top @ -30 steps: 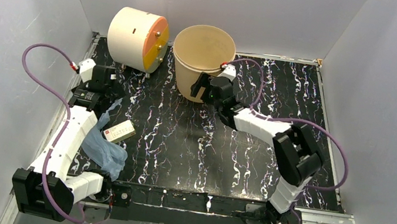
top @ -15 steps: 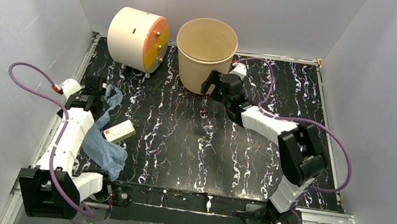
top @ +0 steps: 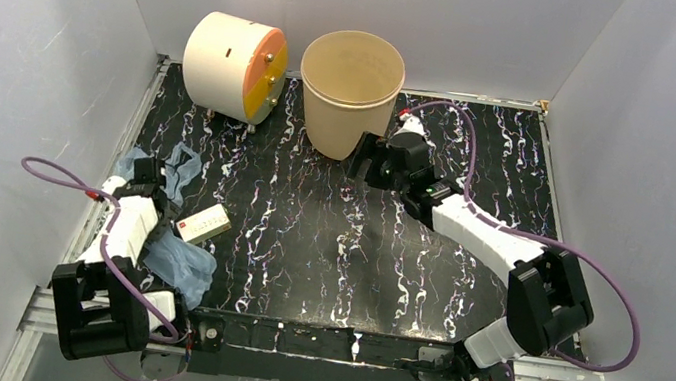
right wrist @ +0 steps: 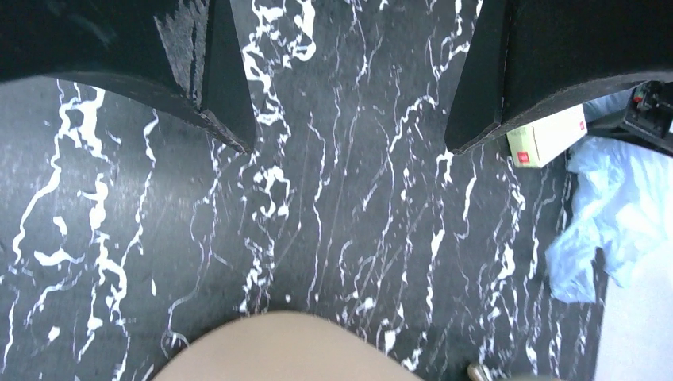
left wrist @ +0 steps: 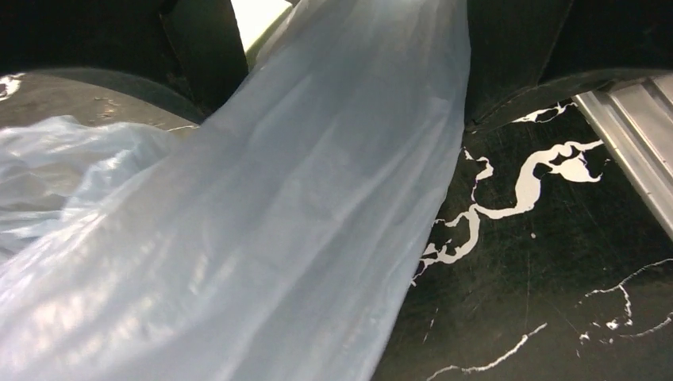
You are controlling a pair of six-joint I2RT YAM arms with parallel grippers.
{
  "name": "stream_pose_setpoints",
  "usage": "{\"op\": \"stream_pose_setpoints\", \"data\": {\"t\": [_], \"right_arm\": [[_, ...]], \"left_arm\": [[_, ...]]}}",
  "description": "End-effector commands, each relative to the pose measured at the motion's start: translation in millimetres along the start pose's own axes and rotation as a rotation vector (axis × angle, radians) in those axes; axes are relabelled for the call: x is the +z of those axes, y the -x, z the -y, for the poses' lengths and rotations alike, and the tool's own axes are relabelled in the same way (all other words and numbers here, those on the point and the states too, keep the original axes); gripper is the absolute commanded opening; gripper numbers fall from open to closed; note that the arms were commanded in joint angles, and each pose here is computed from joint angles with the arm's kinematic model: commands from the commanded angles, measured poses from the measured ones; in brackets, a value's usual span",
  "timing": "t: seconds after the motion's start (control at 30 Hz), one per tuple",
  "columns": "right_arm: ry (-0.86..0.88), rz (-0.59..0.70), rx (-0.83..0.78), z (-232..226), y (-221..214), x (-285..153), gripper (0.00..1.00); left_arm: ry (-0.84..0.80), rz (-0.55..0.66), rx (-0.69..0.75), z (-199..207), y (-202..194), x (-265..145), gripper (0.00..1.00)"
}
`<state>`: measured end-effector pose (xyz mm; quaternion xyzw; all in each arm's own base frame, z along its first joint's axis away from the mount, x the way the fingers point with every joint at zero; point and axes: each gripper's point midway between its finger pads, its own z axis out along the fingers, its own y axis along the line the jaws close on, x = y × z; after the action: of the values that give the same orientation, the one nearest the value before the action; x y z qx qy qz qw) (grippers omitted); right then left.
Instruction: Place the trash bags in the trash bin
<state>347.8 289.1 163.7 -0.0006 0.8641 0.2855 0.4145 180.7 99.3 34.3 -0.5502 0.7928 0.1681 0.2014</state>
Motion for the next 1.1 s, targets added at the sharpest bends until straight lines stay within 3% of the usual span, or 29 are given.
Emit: {"op": "stream_pose_setpoints", "data": {"t": [0.0, 0.17, 0.37, 0.57, 0.67, 0.83, 1.07], "right_arm": [[0.019, -0.036, -0.006, -5.9, -1.8, -22.5, 0.99], [0.006, -0.014, -0.008, -3.7, 3.1, -32.3, 0.99], [0.008, -0.028, 0.013, -4.4, 0.4, -38.4, 0.99], [-0.015, -0.040, 0.019, 1.9, -4.6, -46.7, 0.99], [-0.026, -0.039, 0.024, 5.4, -6.2, -53.3, 0.99], [-0.063, -0.015, 0.025, 18.2, -10.0, -64.6, 0.99], [-0.106, 0.006, 0.035, 31.4, -13.1, -76.3, 0.99]], "left_arm": [[-0.060, 0.034, -0.053, 7.5, 5.8, 1.1, 0.71], [-0.095, 0.113, -0.050, 10.6, 31.1, -18.6, 0.44], [-0.273, 0.194, 0.013, 35.9, 65.0, -61.3, 0.22], [-0.635, 0.207, 0.134, 85.8, 82.5, -132.3, 0.21], [-0.781, 0.141, 0.203, 104.3, 72.5, -157.5, 0.24], [-1.067, -0.120, 0.325, 129.8, 11.5, -188.8, 0.17], [-1.246, -0.233, 0.481, 130.5, -76.5, -227.8, 0.19]]}}
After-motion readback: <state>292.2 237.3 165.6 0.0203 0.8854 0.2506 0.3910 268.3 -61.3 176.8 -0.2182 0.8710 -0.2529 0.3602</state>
